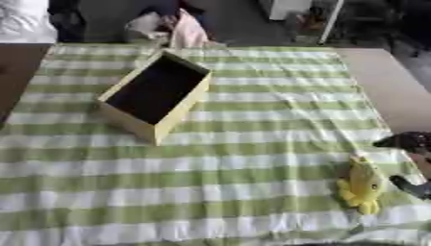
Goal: Pick up objects on the table and place them in the box.
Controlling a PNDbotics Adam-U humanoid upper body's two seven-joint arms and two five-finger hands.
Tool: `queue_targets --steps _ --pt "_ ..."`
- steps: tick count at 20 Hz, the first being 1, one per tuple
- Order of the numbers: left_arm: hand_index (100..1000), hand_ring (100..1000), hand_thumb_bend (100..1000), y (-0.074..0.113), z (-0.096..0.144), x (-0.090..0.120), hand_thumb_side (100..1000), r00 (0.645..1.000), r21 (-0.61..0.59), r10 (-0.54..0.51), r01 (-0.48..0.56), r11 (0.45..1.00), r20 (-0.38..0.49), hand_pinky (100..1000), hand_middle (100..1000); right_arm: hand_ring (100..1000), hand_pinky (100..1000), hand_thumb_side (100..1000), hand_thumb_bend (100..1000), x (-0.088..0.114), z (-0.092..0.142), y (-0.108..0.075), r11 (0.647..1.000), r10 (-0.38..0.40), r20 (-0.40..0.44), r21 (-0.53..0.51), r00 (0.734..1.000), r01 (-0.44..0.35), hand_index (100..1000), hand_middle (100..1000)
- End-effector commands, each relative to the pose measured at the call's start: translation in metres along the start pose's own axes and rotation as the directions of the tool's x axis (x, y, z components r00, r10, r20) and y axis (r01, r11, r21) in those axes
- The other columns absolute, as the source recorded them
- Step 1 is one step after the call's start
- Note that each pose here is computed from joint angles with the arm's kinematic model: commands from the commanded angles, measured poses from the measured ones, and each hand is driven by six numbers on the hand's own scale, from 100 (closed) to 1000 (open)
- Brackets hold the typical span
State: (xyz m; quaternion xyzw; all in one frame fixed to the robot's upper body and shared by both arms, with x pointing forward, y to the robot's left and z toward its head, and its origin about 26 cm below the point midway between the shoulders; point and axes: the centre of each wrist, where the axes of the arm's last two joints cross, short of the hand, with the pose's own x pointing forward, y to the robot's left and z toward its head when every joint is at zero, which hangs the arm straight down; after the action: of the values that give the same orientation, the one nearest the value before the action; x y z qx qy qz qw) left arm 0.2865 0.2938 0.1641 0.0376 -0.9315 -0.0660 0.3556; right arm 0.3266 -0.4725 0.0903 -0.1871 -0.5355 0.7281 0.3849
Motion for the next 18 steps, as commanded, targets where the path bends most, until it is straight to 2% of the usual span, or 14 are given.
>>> queue_targets --steps 1,4,6,11,18 --pt "693 1000 100 0.002 -0.004 0.007 743 1.0 -0.019 -0.015 0.015 1.0 0.02 458 919 873 935 506 115 -0.003 0.009 -0.01 1.0 0.012 0.0 -0.005 1.0 -0.012 1000 888" --pt "693 1000 100 0.002 -0.004 0.006 744 1.0 -0.019 -0.013 0.013 1.0 0.017 458 919 876 936 493 109 0.0 0.003 -0.01 1.0 -0.002 0.013 -0.012 1.0 0.002 1000 895" --pt "693 1000 100 0.002 -0.004 0.006 745 1.0 -0.019 -0.012 0.013 1.0 0.018 458 920 876 937 526 110 0.001 -0.001 -0.012 1.0 -0.002 0.017 -0.013 1.0 0.002 1000 896" --pt "693 1000 100 0.002 -0.004 0.007 746 1.0 -0.018 -0.011 0.011 1.0 0.02 458 921 877 943 568 123 0.002 -0.005 -0.013 1.0 0.011 0.02 0.013 1.0 -0.012 1000 900" --pt "693 1000 100 0.002 -0.005 0.007 746 1.0 -0.018 -0.01 0.011 1.0 0.022 457 923 879 953 565 144 0.002 -0.008 -0.015 0.999 0.045 0.013 0.028 0.999 -0.046 1000 912"
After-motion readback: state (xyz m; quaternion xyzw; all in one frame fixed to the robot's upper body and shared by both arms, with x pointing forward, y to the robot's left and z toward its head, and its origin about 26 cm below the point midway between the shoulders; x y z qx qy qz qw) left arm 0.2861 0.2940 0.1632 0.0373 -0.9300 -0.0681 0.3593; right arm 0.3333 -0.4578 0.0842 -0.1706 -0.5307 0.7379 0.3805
